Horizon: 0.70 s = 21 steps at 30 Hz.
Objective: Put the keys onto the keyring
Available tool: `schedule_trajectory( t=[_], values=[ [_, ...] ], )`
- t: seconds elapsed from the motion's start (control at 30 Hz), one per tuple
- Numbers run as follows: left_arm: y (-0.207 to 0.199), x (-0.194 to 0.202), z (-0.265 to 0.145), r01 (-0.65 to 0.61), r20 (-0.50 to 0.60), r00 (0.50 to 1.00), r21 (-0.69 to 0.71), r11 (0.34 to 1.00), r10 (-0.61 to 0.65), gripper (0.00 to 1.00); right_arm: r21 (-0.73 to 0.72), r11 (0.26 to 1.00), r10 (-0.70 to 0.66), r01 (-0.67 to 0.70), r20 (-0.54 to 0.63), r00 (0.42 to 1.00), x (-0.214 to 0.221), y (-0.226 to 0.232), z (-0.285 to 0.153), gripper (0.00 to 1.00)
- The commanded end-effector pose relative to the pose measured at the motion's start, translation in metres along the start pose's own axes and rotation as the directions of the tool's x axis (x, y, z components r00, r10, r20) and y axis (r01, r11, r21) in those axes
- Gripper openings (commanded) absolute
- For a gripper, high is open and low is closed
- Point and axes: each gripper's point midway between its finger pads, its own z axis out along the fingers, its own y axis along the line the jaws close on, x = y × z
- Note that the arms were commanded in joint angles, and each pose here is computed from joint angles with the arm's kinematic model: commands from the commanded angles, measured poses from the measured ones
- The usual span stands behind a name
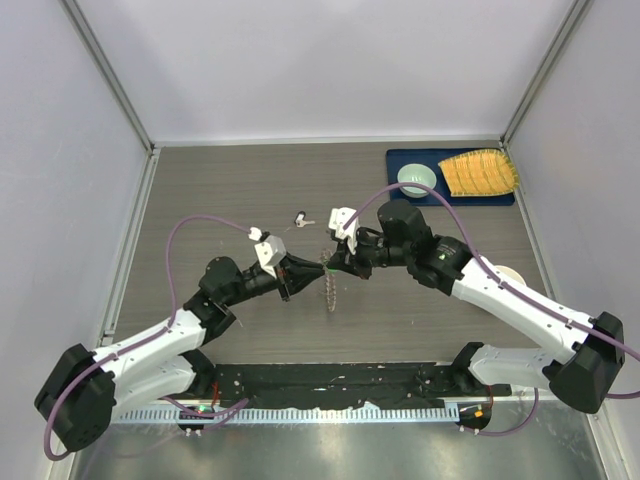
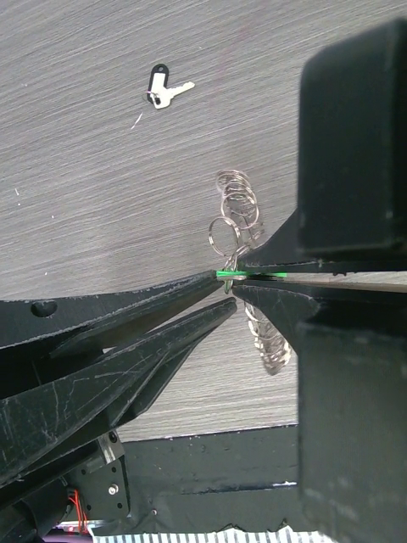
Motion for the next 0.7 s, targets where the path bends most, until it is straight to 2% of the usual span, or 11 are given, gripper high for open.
schedule_trajectory(
  t=[0.0,0.27,0.6,0.67],
  values=[
    [-0.0027,-0.0151,0.0058,-0.043,0.030,0.999,0.015,0.999,0.043,0.18,0.003,0.998,-0.066,0.066,0.119,0.991,-0.0360,0.0030,-0.0100,0.01],
    [-0.0009,-0.0161,0.0086,-0.059,0.031,0.998,0.005,0.998,0.059,0.22,-0.007,0.998,-0.067,0.068,0.122,0.990,-0.0372,0.0054,-0.0093,0.01],
    [0.0027,-0.0163,0.0126,-0.069,0.039,0.997,-0.014,0.997,0.070,0.23,-0.027,0.997,-0.071,0.075,0.123,0.990,-0.0377,0.0107,-0.0081,0.01],
    [0.0041,-0.0148,0.0102,-0.074,0.041,0.996,-0.026,0.997,0.075,0.27,-0.018,0.997,-0.073,0.075,0.120,0.990,-0.0368,0.0099,-0.0094,0.01]
  ],
)
